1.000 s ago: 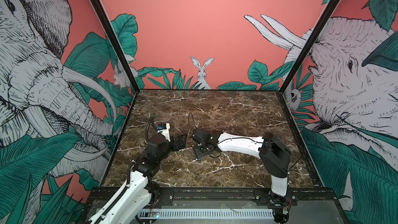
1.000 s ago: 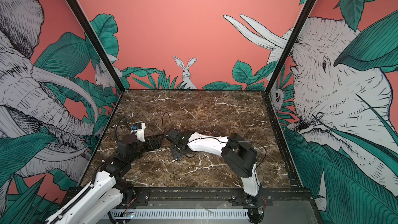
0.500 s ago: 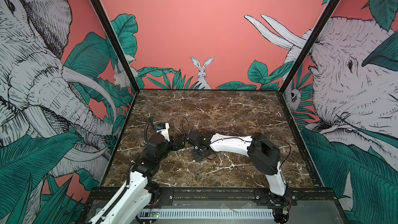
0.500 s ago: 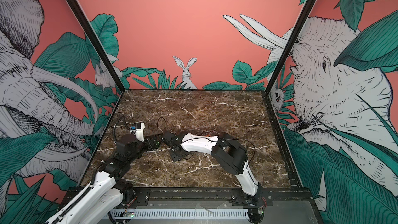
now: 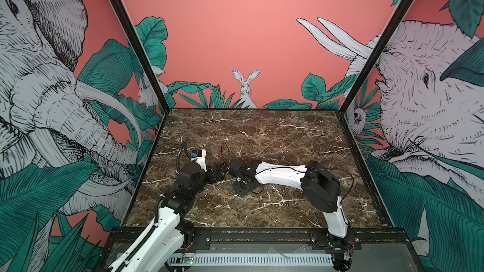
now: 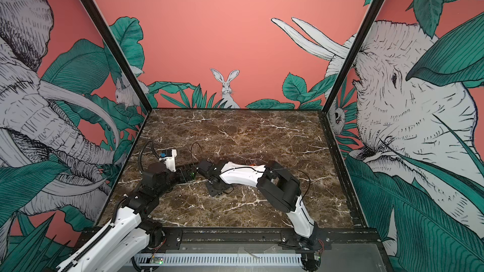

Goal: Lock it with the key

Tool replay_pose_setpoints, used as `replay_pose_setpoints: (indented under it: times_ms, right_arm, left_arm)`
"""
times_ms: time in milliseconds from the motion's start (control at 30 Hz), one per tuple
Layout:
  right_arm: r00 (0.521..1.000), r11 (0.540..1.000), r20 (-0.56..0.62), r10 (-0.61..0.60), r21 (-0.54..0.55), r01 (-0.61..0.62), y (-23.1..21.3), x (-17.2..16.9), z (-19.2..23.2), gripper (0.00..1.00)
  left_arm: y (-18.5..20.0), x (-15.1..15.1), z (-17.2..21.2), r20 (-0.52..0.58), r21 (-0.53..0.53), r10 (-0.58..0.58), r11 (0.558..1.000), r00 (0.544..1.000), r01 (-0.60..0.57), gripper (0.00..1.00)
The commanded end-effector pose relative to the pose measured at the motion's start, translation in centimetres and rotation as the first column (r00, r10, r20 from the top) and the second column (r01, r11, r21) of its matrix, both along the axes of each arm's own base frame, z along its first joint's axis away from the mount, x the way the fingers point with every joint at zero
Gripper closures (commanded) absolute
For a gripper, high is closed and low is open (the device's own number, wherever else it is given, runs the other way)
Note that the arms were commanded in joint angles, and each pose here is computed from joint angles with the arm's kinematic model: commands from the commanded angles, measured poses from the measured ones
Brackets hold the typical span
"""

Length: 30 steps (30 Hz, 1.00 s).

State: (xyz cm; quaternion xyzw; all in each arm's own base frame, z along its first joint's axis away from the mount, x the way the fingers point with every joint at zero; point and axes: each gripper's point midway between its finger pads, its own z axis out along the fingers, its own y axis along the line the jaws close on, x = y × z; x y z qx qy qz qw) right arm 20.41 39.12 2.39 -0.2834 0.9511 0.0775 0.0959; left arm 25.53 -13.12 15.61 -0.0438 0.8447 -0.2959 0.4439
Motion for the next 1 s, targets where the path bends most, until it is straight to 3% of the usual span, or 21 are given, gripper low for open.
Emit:
replay_pose_setpoints:
  times_ms: [0,133,333,400,533,633,733,967]
  right_arm:
    - [1.000,0.999,0.005,0.024,-0.025,-0.024,-0.1,-0.2,-0.6,0.58]
    - [0.999,0.999,0.025,0.024,-0.025,-0.023,-0.4,0.0,-0.2,0.62]
    - [0.999,0.998,0.048,0.011,0.060,-0.014,-1.6,1.3,0.9,0.66]
    - [0.999,0.992,0.048,0.017,0.121,-0.023,-2.1,1.5,1.3,0.68]
    - [0.990,0.975,0.122,0.064,0.206,-0.088,-2.7,2.5,3.9,0.70]
    - [0.967,0.966,0.215,0.137,0.186,-0.179,-3.2,3.0,5.7,0.72]
    - [0.937,0.952,0.284,0.203,0.168,-0.257,-3.5,3.3,7.2,0.73]
    - [0.890,0.932,0.400,0.219,0.184,-0.312,-3.4,4.0,10.3,0.72]
  left_arm:
    - [0.2,-0.3,-0.3,-0.008,0.001,0.000,1.000,1.000,0.000,0.05]
    - [0.2,-0.3,-0.2,-0.008,0.000,0.001,1.000,1.000,-0.001,0.05]
    - [0.4,0.2,0.2,0.002,0.013,0.012,1.000,1.000,-0.012,0.05]
    - [0.6,0.6,0.1,-0.013,0.043,0.028,0.999,1.000,-0.027,0.06]
    - [1.5,1.7,-1.9,-0.144,0.183,0.077,0.982,0.987,-0.050,0.10]
    - [-1.2,2.8,-2.3,-0.190,0.121,-0.028,0.991,0.981,0.052,0.11]
    - [-4.2,3.6,-1.9,-0.178,-0.010,-0.140,0.990,0.974,0.141,0.13]
    - [-8.0,3.9,-0.3,-0.145,-0.192,-0.300,0.943,0.943,0.271,0.16]
